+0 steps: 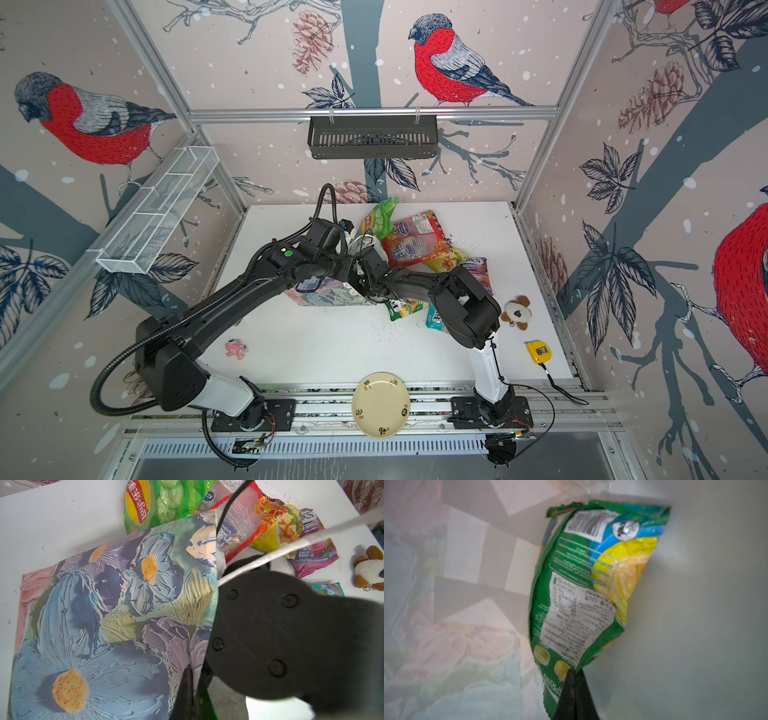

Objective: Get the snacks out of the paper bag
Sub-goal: 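Close the right gripper on the green Fox's spring tea packet's bottom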

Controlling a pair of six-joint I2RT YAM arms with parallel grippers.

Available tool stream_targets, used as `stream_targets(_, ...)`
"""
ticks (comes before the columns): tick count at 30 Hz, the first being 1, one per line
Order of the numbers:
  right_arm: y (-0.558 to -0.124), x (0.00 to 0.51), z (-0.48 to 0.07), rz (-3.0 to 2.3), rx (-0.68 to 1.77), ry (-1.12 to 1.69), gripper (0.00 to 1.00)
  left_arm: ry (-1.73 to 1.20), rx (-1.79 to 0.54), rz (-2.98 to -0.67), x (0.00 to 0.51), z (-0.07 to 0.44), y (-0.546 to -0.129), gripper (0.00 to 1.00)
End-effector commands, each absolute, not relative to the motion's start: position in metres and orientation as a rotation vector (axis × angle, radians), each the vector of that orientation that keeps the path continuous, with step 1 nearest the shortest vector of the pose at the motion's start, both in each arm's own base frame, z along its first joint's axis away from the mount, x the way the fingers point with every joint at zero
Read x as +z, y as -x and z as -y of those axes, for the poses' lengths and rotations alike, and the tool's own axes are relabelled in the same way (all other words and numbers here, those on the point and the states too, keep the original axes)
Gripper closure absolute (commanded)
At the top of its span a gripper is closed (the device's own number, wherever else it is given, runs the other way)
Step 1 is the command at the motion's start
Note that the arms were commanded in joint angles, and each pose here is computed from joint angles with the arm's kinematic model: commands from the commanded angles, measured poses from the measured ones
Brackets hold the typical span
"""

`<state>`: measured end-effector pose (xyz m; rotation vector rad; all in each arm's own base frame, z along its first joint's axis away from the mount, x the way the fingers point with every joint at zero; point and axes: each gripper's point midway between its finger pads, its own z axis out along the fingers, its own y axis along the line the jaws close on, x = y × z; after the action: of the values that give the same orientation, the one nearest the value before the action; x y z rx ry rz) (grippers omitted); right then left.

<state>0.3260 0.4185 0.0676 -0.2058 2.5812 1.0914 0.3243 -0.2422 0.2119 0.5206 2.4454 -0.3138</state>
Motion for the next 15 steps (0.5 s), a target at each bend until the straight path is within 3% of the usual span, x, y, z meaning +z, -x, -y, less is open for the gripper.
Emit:
stream_targets(1, -0.33, 0.083, -0.416, -2.524, 1.091, 0.234, 1.0, -0.547, -0.12, -2.506, 0.194, 0.215, -0.319, 1.0)
stream_targets(15, -0.34, 0.107, -0.398, -2.456, 1.104, 0.198, 1.0, -0.553, -0.021, -2.475, 0.195, 0.201, -0.322, 1.0)
